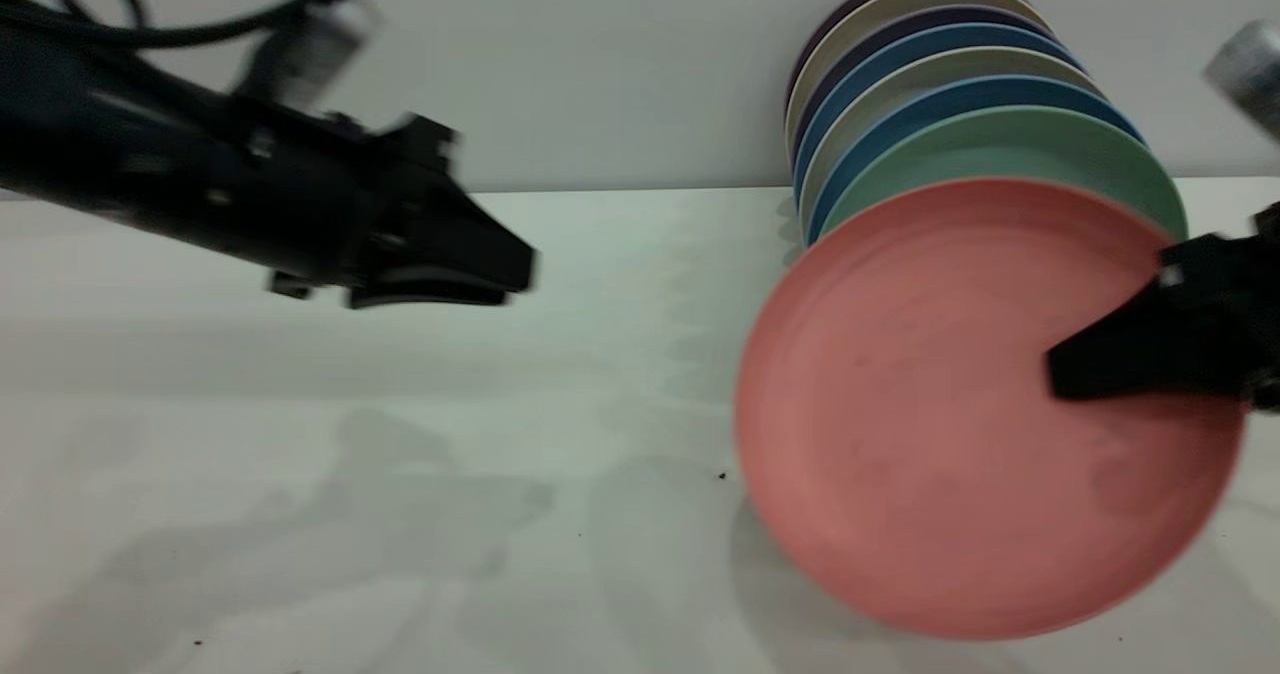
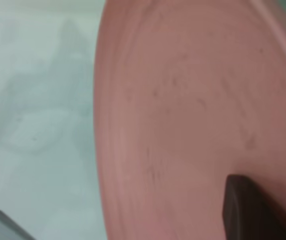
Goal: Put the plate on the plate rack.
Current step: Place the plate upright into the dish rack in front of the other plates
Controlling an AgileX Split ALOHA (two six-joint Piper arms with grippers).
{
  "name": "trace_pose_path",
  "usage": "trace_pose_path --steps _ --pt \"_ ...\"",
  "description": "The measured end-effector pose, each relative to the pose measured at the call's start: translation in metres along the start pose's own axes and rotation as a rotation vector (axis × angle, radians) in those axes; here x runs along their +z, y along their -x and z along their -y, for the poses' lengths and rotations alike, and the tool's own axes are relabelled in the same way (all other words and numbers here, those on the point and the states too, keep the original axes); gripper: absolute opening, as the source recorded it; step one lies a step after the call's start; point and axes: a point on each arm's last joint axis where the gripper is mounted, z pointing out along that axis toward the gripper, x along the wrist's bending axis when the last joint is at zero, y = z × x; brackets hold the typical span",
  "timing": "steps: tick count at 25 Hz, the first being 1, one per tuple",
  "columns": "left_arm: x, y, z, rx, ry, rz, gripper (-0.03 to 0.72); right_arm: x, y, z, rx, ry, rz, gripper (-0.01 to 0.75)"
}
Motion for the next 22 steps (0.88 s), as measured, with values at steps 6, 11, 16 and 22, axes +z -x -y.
trace_pose_path --steps 6,11,16,22 --pt "-0.03 -0.033 -0.006 -0.057 0.024 -0.05 0.355 -0.038 0.001 -0.009 -0.269 0.026 0.06 0.131" --pt "-0.039 -0.044 -0.008 -0.079 0.048 -0.074 0.364 -0.056 -0.01 -0.021 -0.598 0.041 0.082 0.131" --pt "-0.039 -0.044 -0.008 -0.06 0.047 -0.083 0.364 -0.067 -0.015 -0.047 -0.793 0.082 0.118 0.131" --pt "-0.039 -0.045 -0.007 -0.04 0.044 -0.093 0.366 -0.08 -0.02 -0.081 -0.933 0.114 0.156 0.131"
